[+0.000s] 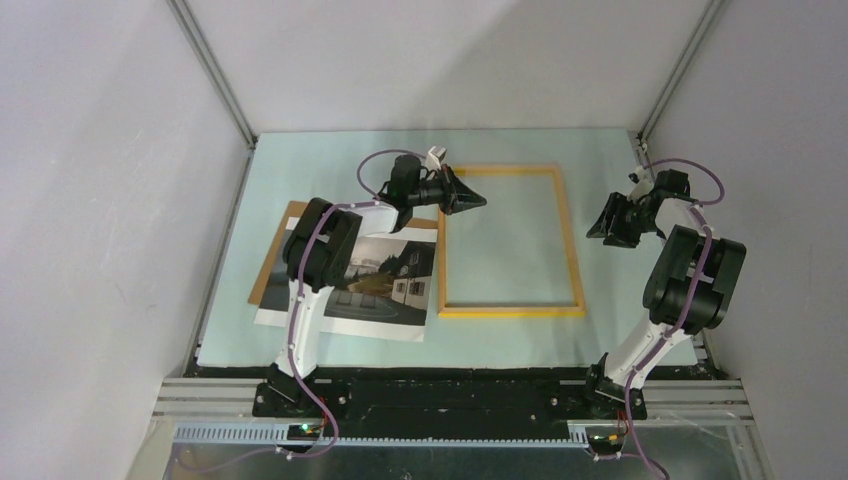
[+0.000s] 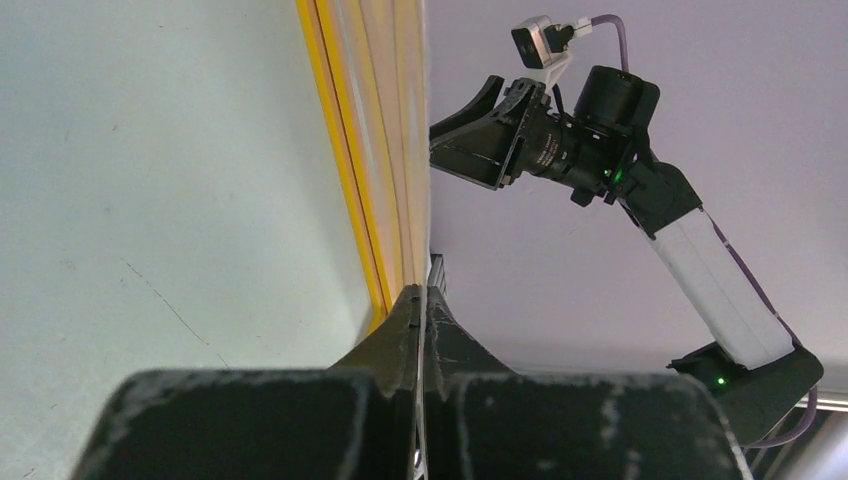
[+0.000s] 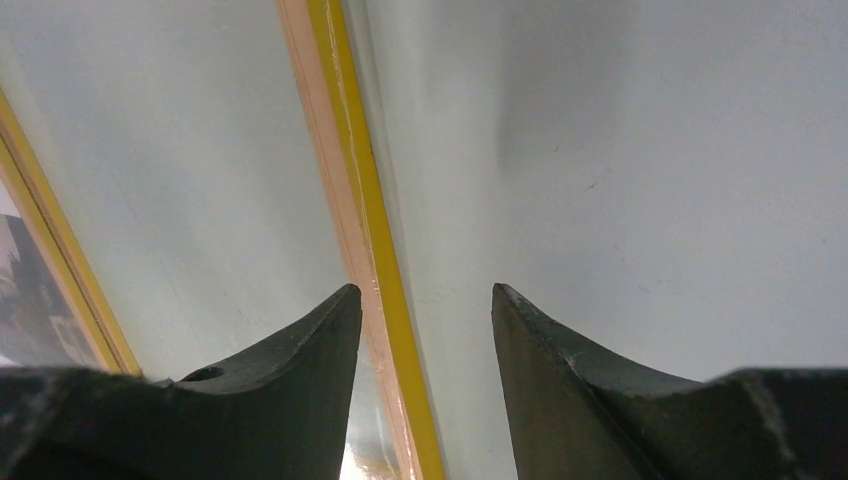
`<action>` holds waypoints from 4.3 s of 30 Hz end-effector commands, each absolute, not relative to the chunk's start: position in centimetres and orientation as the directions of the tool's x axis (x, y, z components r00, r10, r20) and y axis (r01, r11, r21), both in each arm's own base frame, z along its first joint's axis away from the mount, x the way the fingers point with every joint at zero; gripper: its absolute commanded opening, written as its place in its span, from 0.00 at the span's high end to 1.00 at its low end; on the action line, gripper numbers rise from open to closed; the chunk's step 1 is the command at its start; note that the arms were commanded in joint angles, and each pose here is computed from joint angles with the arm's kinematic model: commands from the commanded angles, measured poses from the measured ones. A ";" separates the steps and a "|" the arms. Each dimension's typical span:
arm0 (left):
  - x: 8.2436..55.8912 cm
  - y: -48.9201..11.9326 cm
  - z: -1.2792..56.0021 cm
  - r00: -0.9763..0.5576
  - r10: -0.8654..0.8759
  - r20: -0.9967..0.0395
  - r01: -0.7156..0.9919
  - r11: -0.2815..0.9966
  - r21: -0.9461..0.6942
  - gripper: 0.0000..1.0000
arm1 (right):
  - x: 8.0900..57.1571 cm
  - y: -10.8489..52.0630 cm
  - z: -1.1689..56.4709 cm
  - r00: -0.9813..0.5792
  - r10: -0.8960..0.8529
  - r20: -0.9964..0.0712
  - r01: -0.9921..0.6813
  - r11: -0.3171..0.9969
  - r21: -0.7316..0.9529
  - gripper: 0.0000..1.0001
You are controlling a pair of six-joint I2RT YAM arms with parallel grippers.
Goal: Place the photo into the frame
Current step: Place the photo frame item in the photo frame.
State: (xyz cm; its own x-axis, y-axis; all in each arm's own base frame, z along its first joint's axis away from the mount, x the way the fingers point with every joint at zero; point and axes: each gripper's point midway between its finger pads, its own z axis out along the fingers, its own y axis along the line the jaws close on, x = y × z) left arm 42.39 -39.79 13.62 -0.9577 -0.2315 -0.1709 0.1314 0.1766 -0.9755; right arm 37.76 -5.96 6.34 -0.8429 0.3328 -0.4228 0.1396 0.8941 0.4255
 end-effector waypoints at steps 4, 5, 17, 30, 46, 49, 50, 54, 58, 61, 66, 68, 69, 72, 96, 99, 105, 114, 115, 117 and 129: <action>42.1 -39.8 15.4 -0.935 -0.223 -0.276 0.244 0.158 -0.957 1.00 | 37.6 -5.8 5.9 -0.851 0.324 -0.414 0.125 0.890 0.439 0.45; 42.0 -39.8 15.4 -0.935 -0.222 -0.277 0.245 0.161 -0.956 1.00 | 37.6 -5.7 5.9 -0.851 0.324 -0.414 0.125 0.890 0.439 0.45; 41.5 -39.3 14.0 -0.935 -0.209 -0.285 0.242 0.208 -0.948 1.00 | 37.5 -5.6 5.8 -0.855 0.323 -0.406 0.123 0.887 0.445 0.46; 41.7 -38.6 12.7 -0.930 -0.223 -0.293 0.230 0.270 -0.935 1.00 | 37.4 -5.2 5.4 -0.862 0.320 -0.394 0.120 0.883 0.454 0.46; 42.1 -38.1 11.6 -0.927 -0.236 -0.292 0.207 0.330 -0.921 1.00 | 37.4 -4.8 5.4 -0.866 0.312 -0.391 0.112 0.883 0.456 0.45; 41.9 -37.8 11.3 -0.925 -0.245 -0.289 0.196 0.342 -0.919 1.00 | 37.4 -4.7 5.3 -0.867 0.312 -0.388 0.112 0.881 0.459 0.46; 41.9 -37.7 11.1 -0.925 -0.248 -0.287 0.191 0.349 -0.918 1.00 | 37.4 -4.7 5.3 -0.868 0.310 -0.389 0.110 0.882 0.458 0.46; 41.9 -37.4 11.0 -0.921 -0.262 -0.289 0.182 0.367 -0.912 1.00 | 37.4 -4.7 5.2 -0.869 0.308 -0.387 0.108 0.881 0.460 0.45; 41.8 -37.0 10.5 -0.919 -0.274 -0.285 0.166 0.387 -0.907 1.00 | 37.4 -4.5 5.2 -0.871 0.303 -0.386 0.103 0.882 0.460 0.45; 41.6 -36.8 10.0 -0.918 -0.278 -0.281 0.155 0.401 -0.903 1.00 | 37.5 -4.3 5.2 -0.872 0.301 -0.387 0.099 0.881 0.463 0.45; 41.8 -36.7 9.6 -0.916 -0.289 -0.277 0.143 0.410 -0.901 1.00 | 37.5 -4.1 5.0 -0.875 0.297 -0.383 0.095 0.880 0.466 0.45; 41.9 -36.7 9.5 -0.916 -0.293 -0.273 0.137 0.412 -0.901 1.00 | 37.4 -4.0 5.0 -0.877 0.296 -0.379 0.094 0.878 0.469 0.45; 41.8 -36.7 9.3 -0.917 -0.295 -0.270 0.132 0.414 -0.901 1.00 | 37.4 -4.0 4.9 -0.877 0.297 -0.378 0.095 0.878 0.470 0.45; 41.9 -36.6 9.0 -0.916 -0.304 -0.263 0.119 0.421 -0.899 1.00 | 37.4 -3.9 4.8 -0.879 0.298 -0.372 0.096 0.876 0.473 0.45; 40.9 -36.3 8.6 -0.914 -0.295 -0.278 0.123 0.452 -0.884 1.00 | 37.6 -3.2 4.9 -0.880 0.297 -0.371 0.080 0.862 0.501 0.45; 40.8 -36.2 8.4 -0.915 -0.295 -0.275 0.118 0.457 -0.882 1.00 | 37.6 -3.2 4.9 -0.879 0.298 -0.373 0.080 0.862 0.501 0.45; 40.9 -36.2 8.3 -0.913 -0.300 -0.275 0.114 0.462 -0.880 1.00 | 37.6 -3.3 4.9 -0.879 0.301 -0.370 0.083 0.860 0.503 0.45; 40.8 -36.7 8.3 -0.920 -0.295 -0.259 0.103 0.455 -0.885 1.00 | 37.6 -3.2 4.8 -0.880 0.302 -0.367 0.085 0.860 0.504 0.45; 40.8 -36.7 8.4 -0.920 -0.296 -0.256 0.101 0.453 -0.886 1.00 | 37.5 -3.2 4.8 -0.880 0.302 -0.365 0.085 0.859 0.505 0.45; 40.7 -36.8 8.4 -0.923 -0.294 -0.249 0.096 0.450 -0.888 1.00 | 37.5 -3.2 4.8 -0.881 0.302 -0.365 0.084 0.858 0.506 0.45; 40.0 -37.6 8.2 -0.933 -0.284 -0.222 0.078 0.442 -0.894 1.00 | 37.3 -2.5 4.1 -0.893 0.291 -0.342 0.084 0.856 0.511 0.45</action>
State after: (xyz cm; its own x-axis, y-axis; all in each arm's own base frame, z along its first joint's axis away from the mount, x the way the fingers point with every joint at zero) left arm 39.95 -36.31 4.94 -0.9402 -0.2917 -0.1758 0.0155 0.4788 -0.8778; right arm 37.51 -3.34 4.75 -0.8816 0.3019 -0.3629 0.0941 0.8658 0.4915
